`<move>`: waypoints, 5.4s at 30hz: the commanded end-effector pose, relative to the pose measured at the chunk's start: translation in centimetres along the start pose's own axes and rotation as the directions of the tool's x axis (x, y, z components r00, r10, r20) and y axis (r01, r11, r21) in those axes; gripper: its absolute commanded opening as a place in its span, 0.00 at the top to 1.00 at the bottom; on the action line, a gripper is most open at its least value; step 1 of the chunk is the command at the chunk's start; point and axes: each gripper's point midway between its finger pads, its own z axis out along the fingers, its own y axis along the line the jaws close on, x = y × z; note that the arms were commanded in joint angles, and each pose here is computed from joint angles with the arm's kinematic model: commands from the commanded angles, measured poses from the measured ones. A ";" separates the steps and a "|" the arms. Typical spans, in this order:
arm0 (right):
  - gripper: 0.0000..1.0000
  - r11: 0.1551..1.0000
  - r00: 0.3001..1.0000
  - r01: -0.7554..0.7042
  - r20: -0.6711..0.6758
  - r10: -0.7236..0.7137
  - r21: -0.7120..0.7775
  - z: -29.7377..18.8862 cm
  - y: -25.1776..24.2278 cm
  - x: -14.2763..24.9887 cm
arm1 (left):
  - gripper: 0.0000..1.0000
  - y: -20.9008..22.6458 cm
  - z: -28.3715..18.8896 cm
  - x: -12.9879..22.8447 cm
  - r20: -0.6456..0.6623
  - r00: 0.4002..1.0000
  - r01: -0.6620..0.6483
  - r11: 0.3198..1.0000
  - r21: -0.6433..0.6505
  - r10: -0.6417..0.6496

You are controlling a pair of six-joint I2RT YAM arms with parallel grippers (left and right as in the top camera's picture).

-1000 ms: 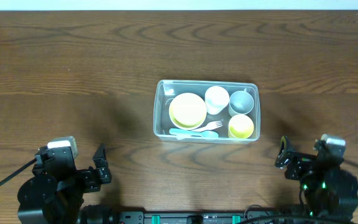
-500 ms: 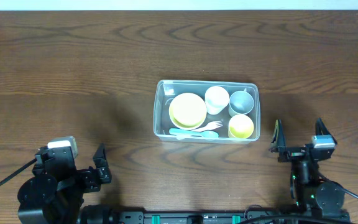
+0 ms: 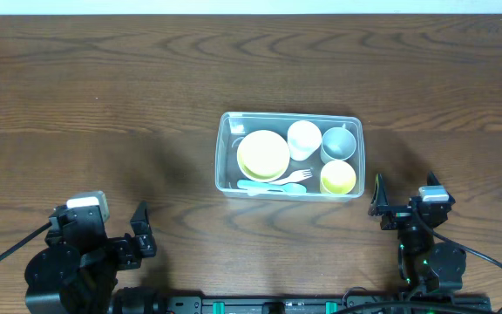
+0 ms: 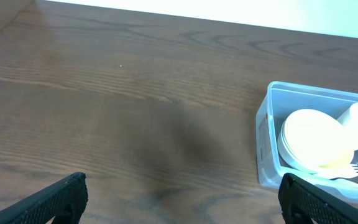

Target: Pack container

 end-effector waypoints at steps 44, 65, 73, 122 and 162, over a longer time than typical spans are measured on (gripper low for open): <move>0.01 1.000 1.000 0.011 -0.003 -0.011 -0.002 0.0 0.1 0.1 | 0.02 -0.2 0.1 0.1 -0.005 1.000 0.011 1.000 0.011 -0.011; 0.01 1.000 1.000 0.011 -0.003 -0.011 -0.002 0.0 0.1 0.1 | 0.02 0.4 0.0 0.7 -0.023 1.000 -0.010 1.000 -0.023 0.009; 0.01 1.000 1.000 0.011 -0.003 -0.011 -0.002 0.0 0.1 0.1 | 0.02 1.6 1.0 4.4 0.034 0.994 -0.101 0.992 -0.075 0.104; 0.01 1.000 1.000 0.011 -0.003 -0.011 -0.002 0.0 0.1 0.1 | 0.02 3.0 13.3 6.9 0.371 0.929 0.018 0.998 -0.058 0.005; 0.01 1.000 1.000 0.011 -0.003 -0.011 -0.002 0.0 0.1 0.1 | 0.02 3.0 13.3 6.9 0.370 0.929 0.018 0.998 -0.058 0.005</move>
